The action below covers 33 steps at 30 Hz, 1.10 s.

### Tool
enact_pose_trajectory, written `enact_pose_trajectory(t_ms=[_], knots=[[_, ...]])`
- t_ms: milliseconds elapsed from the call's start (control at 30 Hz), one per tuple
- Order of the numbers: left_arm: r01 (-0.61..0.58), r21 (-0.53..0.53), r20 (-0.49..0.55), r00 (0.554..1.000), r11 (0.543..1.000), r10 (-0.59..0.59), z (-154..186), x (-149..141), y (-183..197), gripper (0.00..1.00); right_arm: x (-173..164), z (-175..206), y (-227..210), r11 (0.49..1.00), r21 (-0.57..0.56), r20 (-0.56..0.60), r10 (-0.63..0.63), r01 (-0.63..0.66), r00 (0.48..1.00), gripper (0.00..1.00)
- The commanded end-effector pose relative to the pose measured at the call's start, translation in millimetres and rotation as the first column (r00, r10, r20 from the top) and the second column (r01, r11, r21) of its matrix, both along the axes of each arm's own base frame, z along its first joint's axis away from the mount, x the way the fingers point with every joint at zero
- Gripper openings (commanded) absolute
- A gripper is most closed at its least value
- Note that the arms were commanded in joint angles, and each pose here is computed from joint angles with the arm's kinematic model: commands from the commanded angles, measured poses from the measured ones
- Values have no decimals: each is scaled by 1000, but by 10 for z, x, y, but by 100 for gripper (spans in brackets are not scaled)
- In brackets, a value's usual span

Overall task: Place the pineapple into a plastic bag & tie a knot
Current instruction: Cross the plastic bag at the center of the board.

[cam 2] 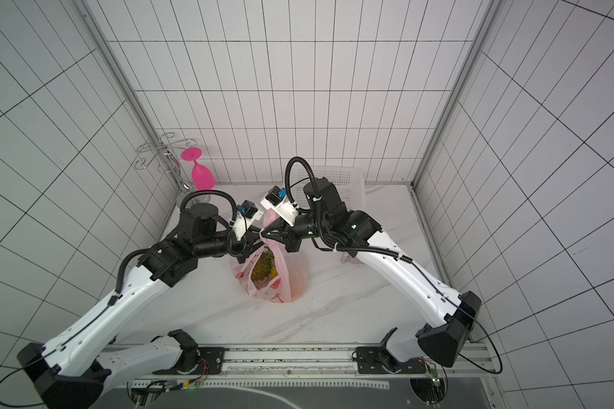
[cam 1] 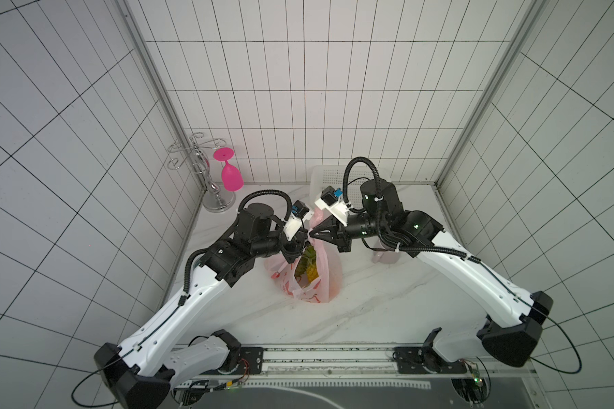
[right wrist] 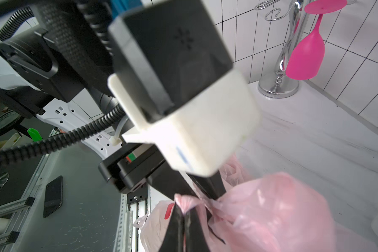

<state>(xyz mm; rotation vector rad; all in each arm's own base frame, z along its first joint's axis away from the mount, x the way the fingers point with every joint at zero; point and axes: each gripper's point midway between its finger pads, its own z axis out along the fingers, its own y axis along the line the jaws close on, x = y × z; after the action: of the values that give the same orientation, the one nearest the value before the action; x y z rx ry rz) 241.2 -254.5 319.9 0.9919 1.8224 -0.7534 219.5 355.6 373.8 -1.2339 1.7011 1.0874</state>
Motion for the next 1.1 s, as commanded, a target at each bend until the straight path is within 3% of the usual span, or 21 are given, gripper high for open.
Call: enact_pose_trajectory(t_ms=[0, 200, 400, 567, 800, 933, 1067], knots=[[26, 44, 51, 998, 999, -28, 44, -31, -52, 20, -53, -21, -27, 998, 31, 1, 54, -54, 999, 0], [26, 127, 67, 997, 992, -35, 8, -69, -138, 27, 29, -37, -32, 998, 31, -17, 56, -56, 998, 0], [45, 102, 73, 996, 994, -52, 99, -128, -140, 45, 90, -82, -28, 997, 31, -32, 66, -65, 997, 0], [88, 88, 46, 995, 992, -93, 106, -195, -186, 53, 99, -118, 1, 996, 30, -41, 83, -82, 996, 0], [151, 51, -25, 988, 987, -150, 97, -285, -227, 53, 146, -145, 12, 997, 20, -31, 76, -75, 997, 0], [189, -37, -62, 980, 981, -191, 219, -321, -184, 54, 162, -109, 16, 997, 26, -16, 74, -74, 997, 0], [169, -64, -56, 983, 984, -172, 254, -251, -162, 54, 125, -9, 66, 992, 71, -24, 110, -108, 994, 0]])
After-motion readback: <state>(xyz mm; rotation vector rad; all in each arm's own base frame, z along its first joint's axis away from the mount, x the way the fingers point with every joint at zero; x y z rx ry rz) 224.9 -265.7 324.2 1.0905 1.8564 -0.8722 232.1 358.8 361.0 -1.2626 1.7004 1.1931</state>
